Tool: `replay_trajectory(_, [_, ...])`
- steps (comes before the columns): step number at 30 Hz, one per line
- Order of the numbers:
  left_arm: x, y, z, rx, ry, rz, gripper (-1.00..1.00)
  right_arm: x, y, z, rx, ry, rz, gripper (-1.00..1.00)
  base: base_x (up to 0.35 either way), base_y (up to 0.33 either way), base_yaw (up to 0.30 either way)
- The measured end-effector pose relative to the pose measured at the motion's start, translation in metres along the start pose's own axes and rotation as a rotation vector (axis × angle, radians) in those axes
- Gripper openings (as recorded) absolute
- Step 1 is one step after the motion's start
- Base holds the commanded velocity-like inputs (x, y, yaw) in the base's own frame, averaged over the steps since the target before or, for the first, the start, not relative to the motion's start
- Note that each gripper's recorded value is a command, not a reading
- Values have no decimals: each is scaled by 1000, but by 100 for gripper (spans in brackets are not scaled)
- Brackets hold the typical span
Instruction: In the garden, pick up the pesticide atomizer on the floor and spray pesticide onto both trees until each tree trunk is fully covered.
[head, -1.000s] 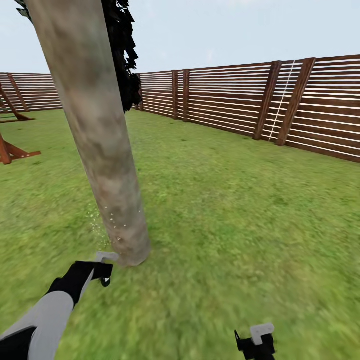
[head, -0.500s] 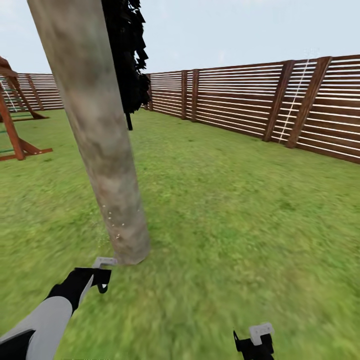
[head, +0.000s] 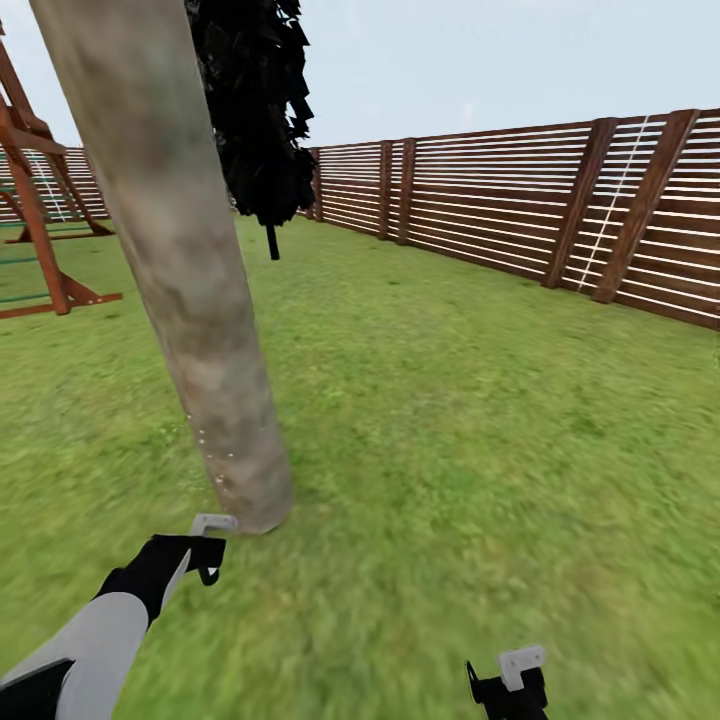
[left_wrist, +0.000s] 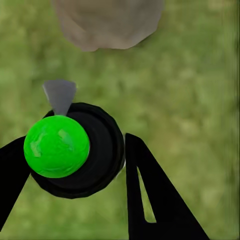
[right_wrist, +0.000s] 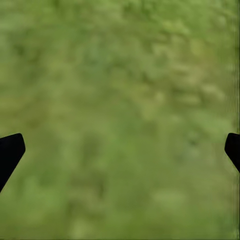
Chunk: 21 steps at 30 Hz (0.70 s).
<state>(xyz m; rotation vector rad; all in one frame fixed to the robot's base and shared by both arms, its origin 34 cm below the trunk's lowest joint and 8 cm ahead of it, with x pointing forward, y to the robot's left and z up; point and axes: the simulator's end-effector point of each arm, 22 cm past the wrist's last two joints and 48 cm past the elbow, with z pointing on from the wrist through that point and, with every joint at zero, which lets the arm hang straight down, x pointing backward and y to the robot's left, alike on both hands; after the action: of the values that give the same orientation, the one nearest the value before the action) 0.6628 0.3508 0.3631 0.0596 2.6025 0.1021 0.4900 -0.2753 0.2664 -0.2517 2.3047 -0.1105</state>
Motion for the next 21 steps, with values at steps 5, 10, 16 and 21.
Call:
replay_trajectory(5, [1, 0, 0, 0, 3, 1, -100, 0, 0, 0, 0, 0, 1, 100, 81, -273, 0])
replay_trajectory(10, [1, 1, 0, -2, 2, 3, -100, 0, 1, 0, -1, 0, 0, 100, 3, -273, 136])
replay_trajectory(16, [1, 2, 0, -2, 2, 2, -100, 0, 1, 0, -2, 0, -1, 100, 104, -260, 274])
replay_trajectory(21, [1, 1, 0, -1, 3, 4, -100, 0, 1, 0, -1, 0, 1, 100, 154, -138, 277])
